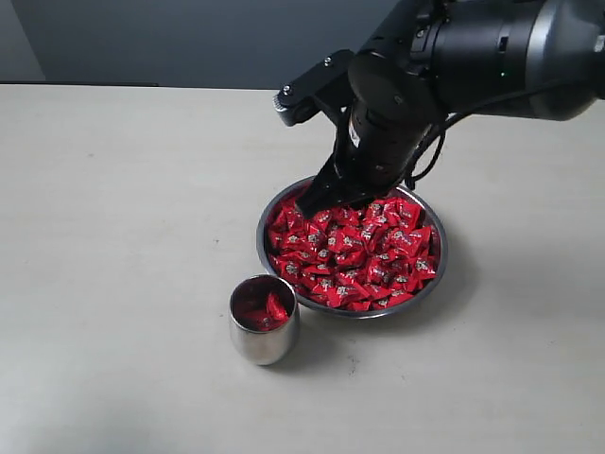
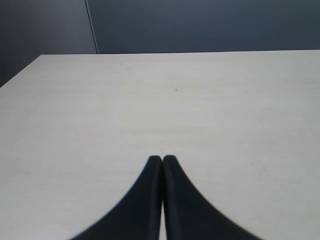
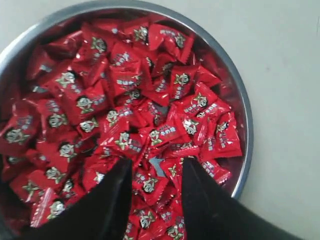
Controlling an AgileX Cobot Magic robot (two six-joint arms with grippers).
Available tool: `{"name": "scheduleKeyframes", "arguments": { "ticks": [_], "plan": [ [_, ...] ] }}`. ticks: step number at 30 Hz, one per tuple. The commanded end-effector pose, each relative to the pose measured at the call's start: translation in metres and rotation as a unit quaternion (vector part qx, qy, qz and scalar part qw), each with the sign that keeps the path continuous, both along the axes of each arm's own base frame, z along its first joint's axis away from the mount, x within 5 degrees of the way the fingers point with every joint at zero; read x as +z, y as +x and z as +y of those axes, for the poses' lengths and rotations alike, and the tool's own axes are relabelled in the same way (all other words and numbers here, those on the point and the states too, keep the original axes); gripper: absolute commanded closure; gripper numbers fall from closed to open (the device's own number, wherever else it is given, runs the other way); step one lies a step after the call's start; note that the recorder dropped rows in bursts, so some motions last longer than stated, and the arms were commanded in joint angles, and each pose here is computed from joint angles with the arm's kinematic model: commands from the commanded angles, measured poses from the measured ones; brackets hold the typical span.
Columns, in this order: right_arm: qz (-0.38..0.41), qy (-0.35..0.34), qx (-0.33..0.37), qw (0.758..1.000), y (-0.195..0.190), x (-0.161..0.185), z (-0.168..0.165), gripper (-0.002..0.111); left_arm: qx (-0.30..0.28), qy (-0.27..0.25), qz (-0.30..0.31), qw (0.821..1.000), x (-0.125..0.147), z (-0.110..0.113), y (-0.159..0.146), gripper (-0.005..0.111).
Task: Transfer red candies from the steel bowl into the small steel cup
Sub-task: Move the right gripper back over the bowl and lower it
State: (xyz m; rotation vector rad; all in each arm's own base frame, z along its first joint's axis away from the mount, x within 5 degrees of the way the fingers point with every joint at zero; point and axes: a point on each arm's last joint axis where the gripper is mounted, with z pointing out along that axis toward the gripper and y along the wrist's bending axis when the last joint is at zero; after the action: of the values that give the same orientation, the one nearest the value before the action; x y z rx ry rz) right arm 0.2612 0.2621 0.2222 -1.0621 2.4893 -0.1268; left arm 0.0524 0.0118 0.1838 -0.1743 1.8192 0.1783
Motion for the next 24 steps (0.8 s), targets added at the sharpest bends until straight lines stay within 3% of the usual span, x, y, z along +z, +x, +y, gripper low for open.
{"name": "scheduleKeyframes", "arguments": {
  "ticks": [1,12,18,24],
  "plan": [
    [0.016,0.008,-0.019,1.0,0.012,-0.019,0.0,0.075,-0.002,-0.002,-0.006,1.0,0.0,0.0,0.0,0.106],
    [0.036,0.017,-0.016,0.999,0.02,-0.054,0.013,0.074,-0.002,-0.002,-0.006,1.0,0.0,0.0,0.0,0.106],
    [0.04,0.023,-0.026,0.999,0.028,-0.051,0.023,0.062,-0.002,-0.002,-0.006,1.0,0.0,0.0,0.0,0.106],
    [0.045,0.015,-0.026,0.999,0.031,-0.061,0.024,0.067,-0.002,-0.002,-0.006,1.0,0.0,0.0,0.0,0.106]
  ]
}}
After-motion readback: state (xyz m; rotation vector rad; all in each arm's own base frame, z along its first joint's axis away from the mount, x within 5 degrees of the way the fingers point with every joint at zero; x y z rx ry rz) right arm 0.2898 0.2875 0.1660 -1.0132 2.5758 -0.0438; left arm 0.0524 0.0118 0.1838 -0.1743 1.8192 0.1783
